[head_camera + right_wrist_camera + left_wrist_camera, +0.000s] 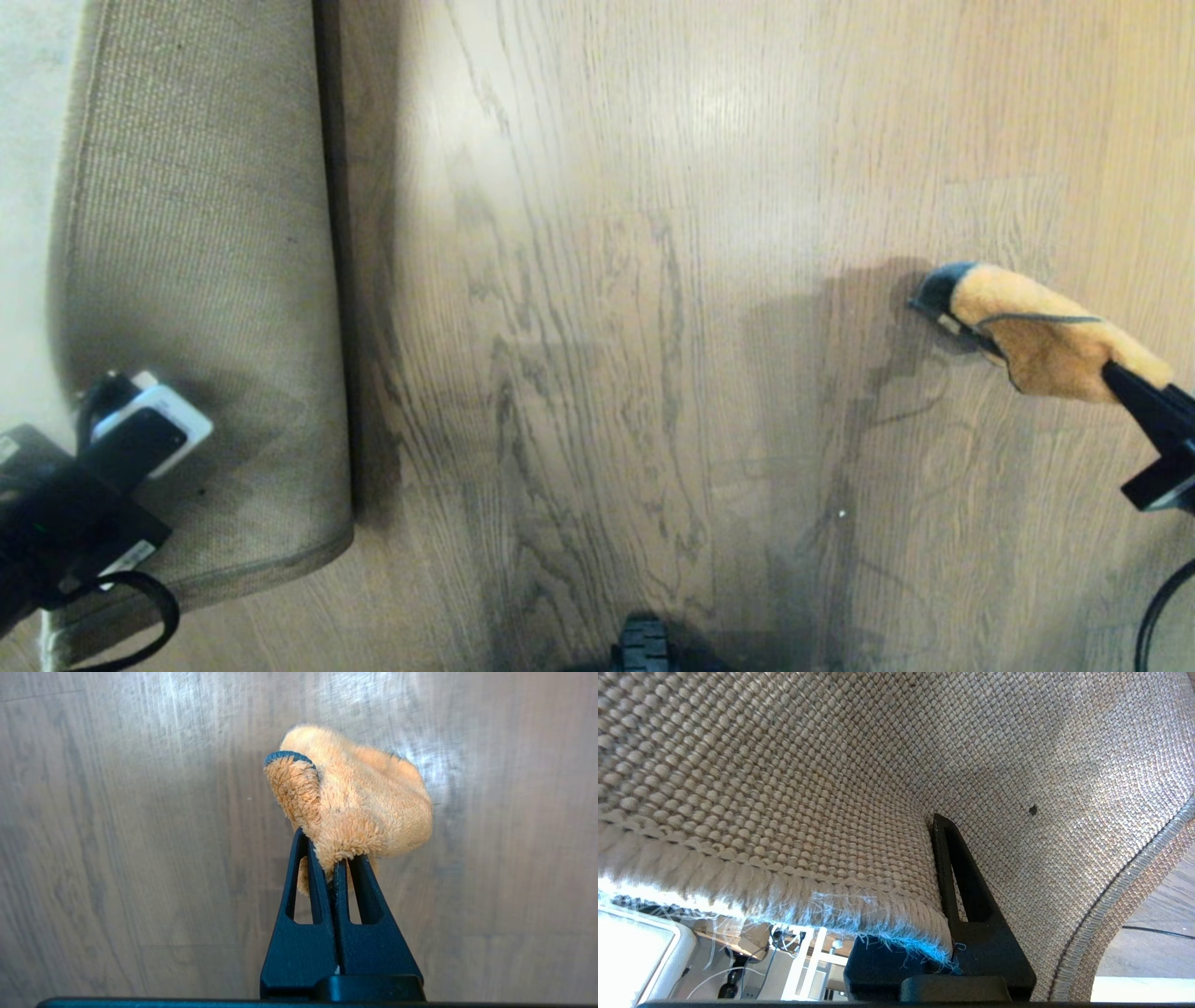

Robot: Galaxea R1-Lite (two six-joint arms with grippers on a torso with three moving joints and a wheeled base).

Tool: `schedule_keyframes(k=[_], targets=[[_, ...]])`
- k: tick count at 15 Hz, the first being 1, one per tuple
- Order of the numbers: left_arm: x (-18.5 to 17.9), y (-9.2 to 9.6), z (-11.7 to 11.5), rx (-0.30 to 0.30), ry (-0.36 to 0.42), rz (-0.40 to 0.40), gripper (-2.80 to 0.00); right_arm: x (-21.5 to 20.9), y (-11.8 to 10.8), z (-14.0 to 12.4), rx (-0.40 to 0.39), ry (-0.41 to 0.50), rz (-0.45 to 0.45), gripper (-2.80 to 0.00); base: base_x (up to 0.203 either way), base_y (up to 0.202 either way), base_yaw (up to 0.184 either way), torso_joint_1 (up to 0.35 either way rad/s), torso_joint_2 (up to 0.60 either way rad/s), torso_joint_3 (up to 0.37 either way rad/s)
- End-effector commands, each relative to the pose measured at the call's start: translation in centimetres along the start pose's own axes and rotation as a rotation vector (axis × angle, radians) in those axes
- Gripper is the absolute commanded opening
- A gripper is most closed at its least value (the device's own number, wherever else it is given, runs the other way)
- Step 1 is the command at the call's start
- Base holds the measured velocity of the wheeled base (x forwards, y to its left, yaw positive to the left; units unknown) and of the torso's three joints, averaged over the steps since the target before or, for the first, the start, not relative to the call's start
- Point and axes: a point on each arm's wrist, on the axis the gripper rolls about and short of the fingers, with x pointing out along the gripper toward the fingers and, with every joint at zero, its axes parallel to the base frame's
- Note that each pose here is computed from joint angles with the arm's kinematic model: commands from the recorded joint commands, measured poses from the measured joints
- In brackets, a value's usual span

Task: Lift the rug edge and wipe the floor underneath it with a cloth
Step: Wipe the floor under the carpet with a rag

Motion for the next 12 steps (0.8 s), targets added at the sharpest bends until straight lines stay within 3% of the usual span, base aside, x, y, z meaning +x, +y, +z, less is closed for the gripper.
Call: schedule_keyframes(k=[1, 4, 7, 12], targets=[[0.0, -0.1, 0.0, 0.006, 0.002, -0.001, -2.80, -1.9, -0.2, 1.4, -0.011, -0.070, -0.025, -2.80, 0.000, 0.000, 0.000, 0.000, 0.00, 0.000], [0.0, -0.1, -0.1, 0.006, 0.003, -0.003, -2.80, -4.3, -0.1, 1.6, -0.019, -0.037, -0.024, -2.80, 0.000, 0.000, 0.000, 0.000, 0.00, 0.000], [0.0, -0.1, -0.1, 0.006, 0.003, -0.003, -2.80, -8.0, 0.2, 1.1, -0.044, 0.022, 0.033, -2.80, 0.000, 0.000, 0.000, 0.000, 0.00, 0.000], [0.0, -0.2, -0.1, 0.007, 0.003, -0.004, -2.80, -14.8, 0.5, -1.6, -0.081, 0.114, 0.081, -2.80, 0.000, 0.000, 0.000, 0.000, 0.00, 0.000]])
